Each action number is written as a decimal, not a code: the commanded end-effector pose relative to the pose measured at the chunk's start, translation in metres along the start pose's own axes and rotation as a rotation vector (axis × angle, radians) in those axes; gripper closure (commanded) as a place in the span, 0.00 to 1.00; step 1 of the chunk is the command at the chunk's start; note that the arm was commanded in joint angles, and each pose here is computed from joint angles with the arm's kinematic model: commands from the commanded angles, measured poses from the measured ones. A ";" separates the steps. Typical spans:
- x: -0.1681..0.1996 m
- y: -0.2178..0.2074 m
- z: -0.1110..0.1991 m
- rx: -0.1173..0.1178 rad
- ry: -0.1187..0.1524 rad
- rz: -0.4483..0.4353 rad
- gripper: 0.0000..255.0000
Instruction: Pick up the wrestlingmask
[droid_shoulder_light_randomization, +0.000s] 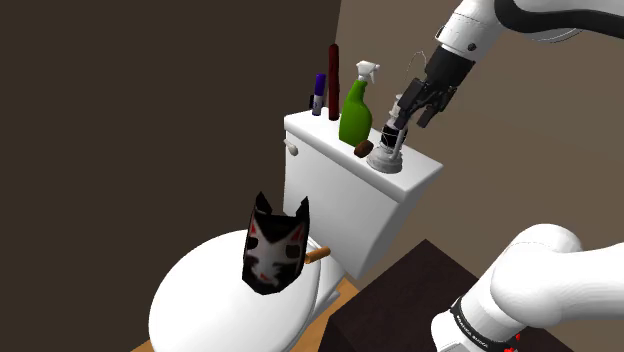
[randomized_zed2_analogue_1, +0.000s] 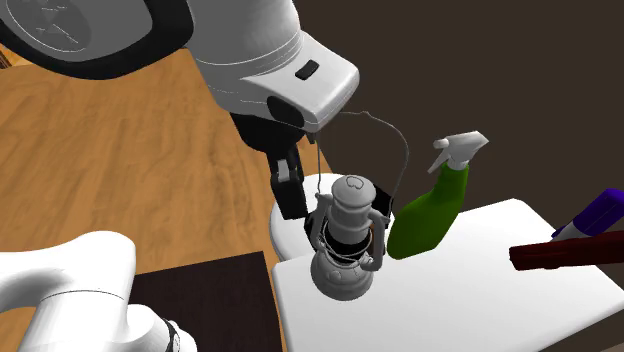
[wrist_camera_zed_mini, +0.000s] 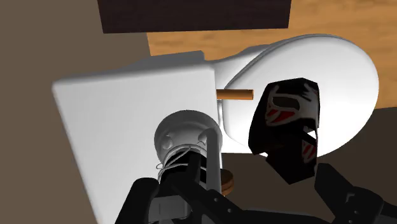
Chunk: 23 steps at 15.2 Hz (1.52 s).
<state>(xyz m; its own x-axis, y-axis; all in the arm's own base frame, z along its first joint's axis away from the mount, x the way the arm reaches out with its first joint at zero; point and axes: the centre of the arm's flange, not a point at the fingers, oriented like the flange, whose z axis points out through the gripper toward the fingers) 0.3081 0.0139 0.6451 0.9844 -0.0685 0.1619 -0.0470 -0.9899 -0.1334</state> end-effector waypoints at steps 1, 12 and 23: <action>0.000 0.000 0.000 0.000 0.000 0.000 0.00; 0.052 -0.083 0.110 -0.009 -0.028 0.173 0.00; 0.114 -0.154 0.223 -0.018 -0.056 0.346 0.00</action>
<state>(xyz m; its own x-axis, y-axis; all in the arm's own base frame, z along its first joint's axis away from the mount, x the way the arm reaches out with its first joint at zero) 0.4560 0.1794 0.4808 0.9240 -0.3770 0.0635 -0.3643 -0.9186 -0.1531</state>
